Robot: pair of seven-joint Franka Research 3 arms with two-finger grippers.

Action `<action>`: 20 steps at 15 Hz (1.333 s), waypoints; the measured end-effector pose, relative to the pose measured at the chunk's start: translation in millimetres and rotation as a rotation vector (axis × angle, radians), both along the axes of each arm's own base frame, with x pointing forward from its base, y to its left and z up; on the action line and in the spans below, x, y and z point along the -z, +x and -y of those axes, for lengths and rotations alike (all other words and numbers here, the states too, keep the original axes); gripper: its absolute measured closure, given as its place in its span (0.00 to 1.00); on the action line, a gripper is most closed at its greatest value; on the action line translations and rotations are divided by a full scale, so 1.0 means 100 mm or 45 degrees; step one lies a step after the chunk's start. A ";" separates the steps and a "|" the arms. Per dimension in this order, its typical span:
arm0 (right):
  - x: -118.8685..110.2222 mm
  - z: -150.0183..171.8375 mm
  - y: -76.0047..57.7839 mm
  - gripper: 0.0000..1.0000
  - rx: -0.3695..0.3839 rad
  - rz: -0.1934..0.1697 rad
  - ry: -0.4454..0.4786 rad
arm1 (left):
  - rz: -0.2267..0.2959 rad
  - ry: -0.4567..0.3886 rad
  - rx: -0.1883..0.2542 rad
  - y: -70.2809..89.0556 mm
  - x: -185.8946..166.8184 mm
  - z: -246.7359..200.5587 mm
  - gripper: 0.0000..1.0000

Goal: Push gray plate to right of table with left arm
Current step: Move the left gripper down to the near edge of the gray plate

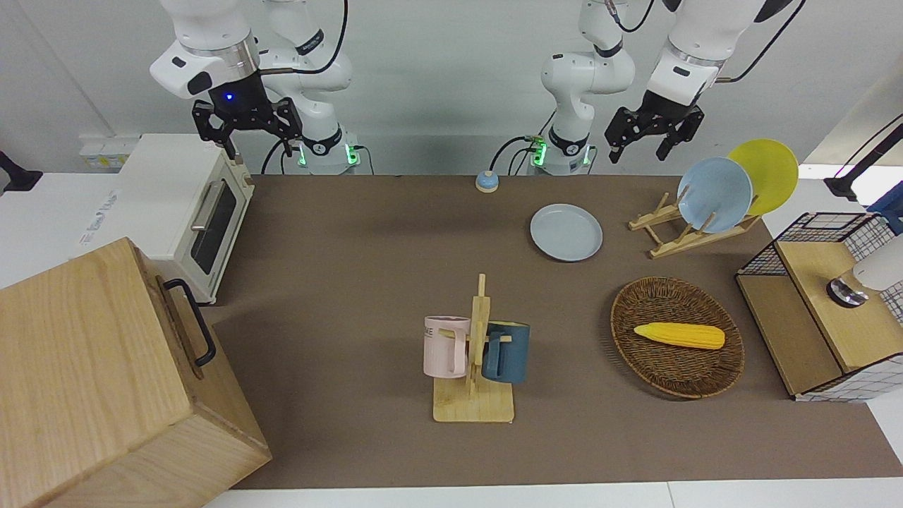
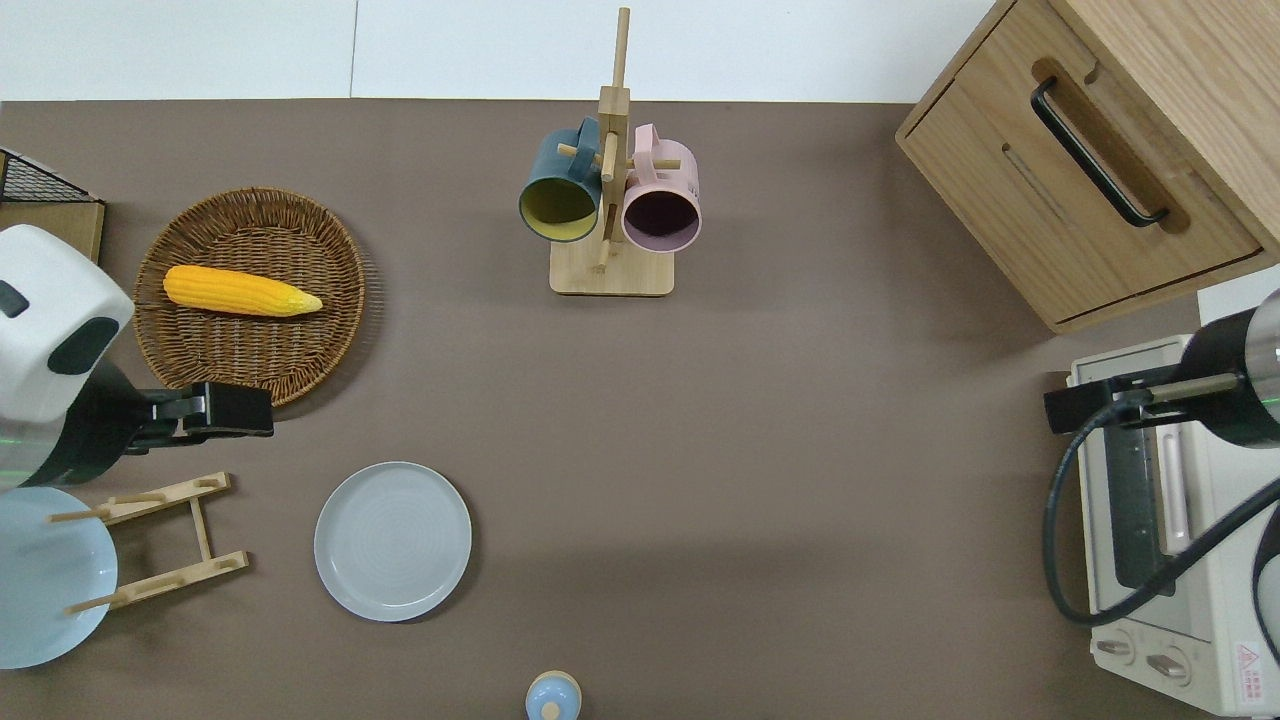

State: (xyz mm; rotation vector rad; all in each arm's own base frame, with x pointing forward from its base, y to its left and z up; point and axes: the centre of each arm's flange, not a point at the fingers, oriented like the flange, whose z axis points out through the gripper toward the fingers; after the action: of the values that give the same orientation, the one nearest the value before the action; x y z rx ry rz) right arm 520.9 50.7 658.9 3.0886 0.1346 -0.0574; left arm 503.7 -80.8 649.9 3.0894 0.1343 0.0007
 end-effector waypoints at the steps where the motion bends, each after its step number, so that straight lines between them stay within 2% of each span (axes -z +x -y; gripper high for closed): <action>1: 0.00 0.00 0.00 0.00 0.000 0.000 0.000 | 0.003 0.001 -0.001 -0.01 0.02 0.00 0.00; 7: 0.00 0.00 0.00 0.00 0.000 0.000 0.000 | -0.036 0.008 -0.046 -0.04 0.23 -0.04 0.00; 11: 0.00 0.00 0.00 0.00 0.000 0.000 0.000 | -0.104 0.010 -0.093 0.04 0.90 -0.19 0.00; 16: 0.00 0.00 0.00 0.00 0.000 0.000 0.000 | -0.167 0.020 -0.096 -0.01 1.36 -0.19 0.00; 20: 0.00 0.00 0.00 0.00 0.000 0.000 0.000 | -0.220 0.025 -0.076 -0.11 1.76 -0.26 0.00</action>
State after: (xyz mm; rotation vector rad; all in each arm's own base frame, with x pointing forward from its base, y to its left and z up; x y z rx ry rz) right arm 520.9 50.7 658.9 3.0886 0.1346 -0.0574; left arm 493.0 -55.2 473.6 3.0997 0.2348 -0.2647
